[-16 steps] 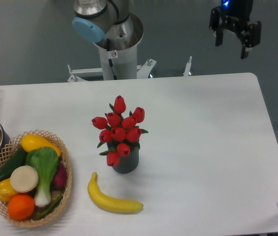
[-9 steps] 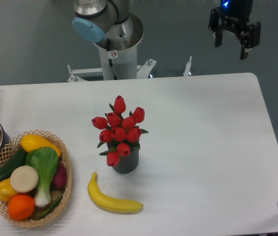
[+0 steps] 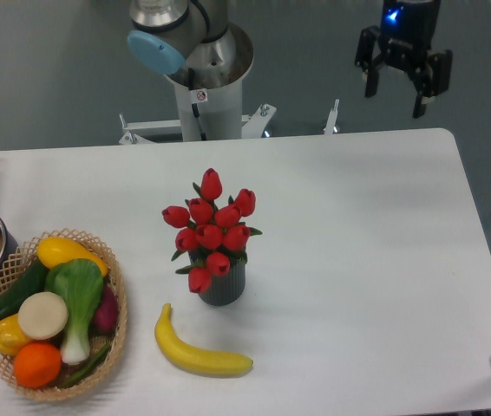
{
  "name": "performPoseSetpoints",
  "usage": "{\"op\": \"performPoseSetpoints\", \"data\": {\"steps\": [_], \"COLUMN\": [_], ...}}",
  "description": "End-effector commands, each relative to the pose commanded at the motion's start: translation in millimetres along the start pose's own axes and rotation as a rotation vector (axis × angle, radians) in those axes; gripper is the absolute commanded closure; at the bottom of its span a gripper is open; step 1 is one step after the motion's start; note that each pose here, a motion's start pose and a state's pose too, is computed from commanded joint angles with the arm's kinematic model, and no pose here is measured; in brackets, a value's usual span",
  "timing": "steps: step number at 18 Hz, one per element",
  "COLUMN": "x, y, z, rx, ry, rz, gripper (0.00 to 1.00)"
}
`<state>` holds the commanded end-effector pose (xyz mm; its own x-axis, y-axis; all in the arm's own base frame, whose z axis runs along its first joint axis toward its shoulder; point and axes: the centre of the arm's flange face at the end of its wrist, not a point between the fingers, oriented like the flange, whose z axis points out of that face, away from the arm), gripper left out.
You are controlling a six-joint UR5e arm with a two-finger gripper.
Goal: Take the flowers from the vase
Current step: 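Move the open gripper toward the red tulip stems above the vase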
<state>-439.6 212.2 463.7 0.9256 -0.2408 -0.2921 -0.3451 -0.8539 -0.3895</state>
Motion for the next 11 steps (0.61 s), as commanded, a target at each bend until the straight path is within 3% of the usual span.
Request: {"op": "performPoseSetpoints", "data": {"steps": [8, 11], "x": [13, 21], "y": [-5, -16], "z": [36, 58], "rx": [0.138, 0.275], "ry": [-0.043, -0.024], "rz": [-0.023, -0.03], "gripper": [0.0, 0.0]}}
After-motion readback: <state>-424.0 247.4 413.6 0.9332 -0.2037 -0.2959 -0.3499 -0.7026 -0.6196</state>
